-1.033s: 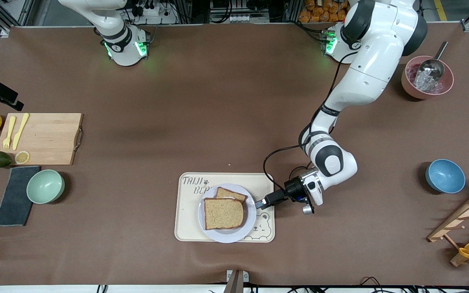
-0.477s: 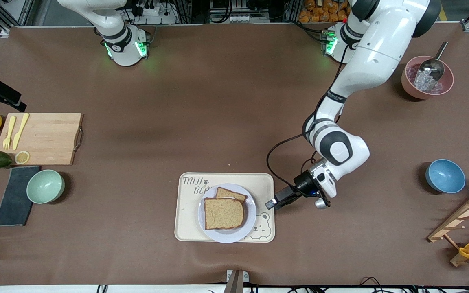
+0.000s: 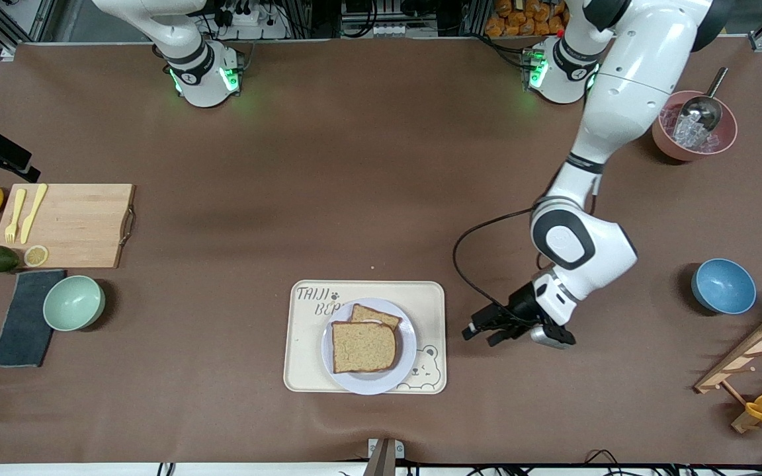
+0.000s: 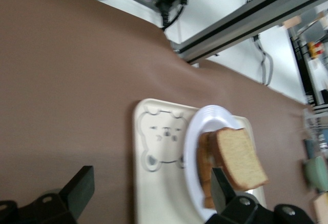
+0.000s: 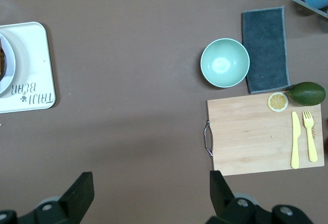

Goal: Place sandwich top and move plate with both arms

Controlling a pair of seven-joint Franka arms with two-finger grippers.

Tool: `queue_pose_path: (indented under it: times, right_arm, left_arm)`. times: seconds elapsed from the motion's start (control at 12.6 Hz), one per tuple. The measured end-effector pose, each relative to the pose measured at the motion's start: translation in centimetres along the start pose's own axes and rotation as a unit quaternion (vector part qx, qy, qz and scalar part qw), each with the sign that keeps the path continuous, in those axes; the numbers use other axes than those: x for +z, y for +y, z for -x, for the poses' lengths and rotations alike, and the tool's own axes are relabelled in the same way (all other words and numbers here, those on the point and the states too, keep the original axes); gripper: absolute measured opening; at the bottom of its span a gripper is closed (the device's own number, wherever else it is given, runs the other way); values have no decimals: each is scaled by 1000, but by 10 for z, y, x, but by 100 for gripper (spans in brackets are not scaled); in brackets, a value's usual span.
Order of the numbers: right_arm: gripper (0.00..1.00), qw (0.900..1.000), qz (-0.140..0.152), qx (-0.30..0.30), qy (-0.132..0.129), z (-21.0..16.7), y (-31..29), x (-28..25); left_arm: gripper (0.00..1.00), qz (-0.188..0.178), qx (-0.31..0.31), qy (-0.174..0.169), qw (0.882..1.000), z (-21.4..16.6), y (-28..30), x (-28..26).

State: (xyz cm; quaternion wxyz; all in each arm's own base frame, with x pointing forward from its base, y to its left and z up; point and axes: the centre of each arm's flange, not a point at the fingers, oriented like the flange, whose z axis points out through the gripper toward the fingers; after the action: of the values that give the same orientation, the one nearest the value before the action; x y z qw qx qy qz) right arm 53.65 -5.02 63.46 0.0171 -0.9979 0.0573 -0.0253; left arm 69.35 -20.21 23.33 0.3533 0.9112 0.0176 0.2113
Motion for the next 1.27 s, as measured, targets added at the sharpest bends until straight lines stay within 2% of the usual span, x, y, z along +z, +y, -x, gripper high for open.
queue_pose_path:
  times: [0.16, 0.32, 0.48, 0.64, 0.79, 1.03, 1.27]
  right_arm:
    - [100, 1000, 1, -3, 0, 0, -3, 0]
    - [100, 1000, 2, -5, -1, -2, -5, 3]
    - [100, 1000, 2, -5, -2, -3, -6, 5]
    - [100, 1000, 2, -6, -1, -4, -7, 5]
    - [100, 1000, 2, -6, -1, -5, -7, 4]
    - [100, 1000, 3, -7, -1, -8, -8, 6]
    - [100, 1000, 4, -7, -6, -11, -9, 8]
  left_arm:
    - [100, -44, 51, -27, 997, -17, -10, -27]
    - [100, -83, 110, -79, 987, -35, -11, -63]
    - [100, -154, 156, -159, 963, -54, -13, -117]
    - [100, -229, 168, -213, 935, -63, 5, -169]
    - [100, -274, 142, -236, 921, -63, 36, -209]
    - [100, -307, 64, -235, 920, -59, 80, -257]
    - [100, -338, -5, -232, 912, -43, 131, -294]
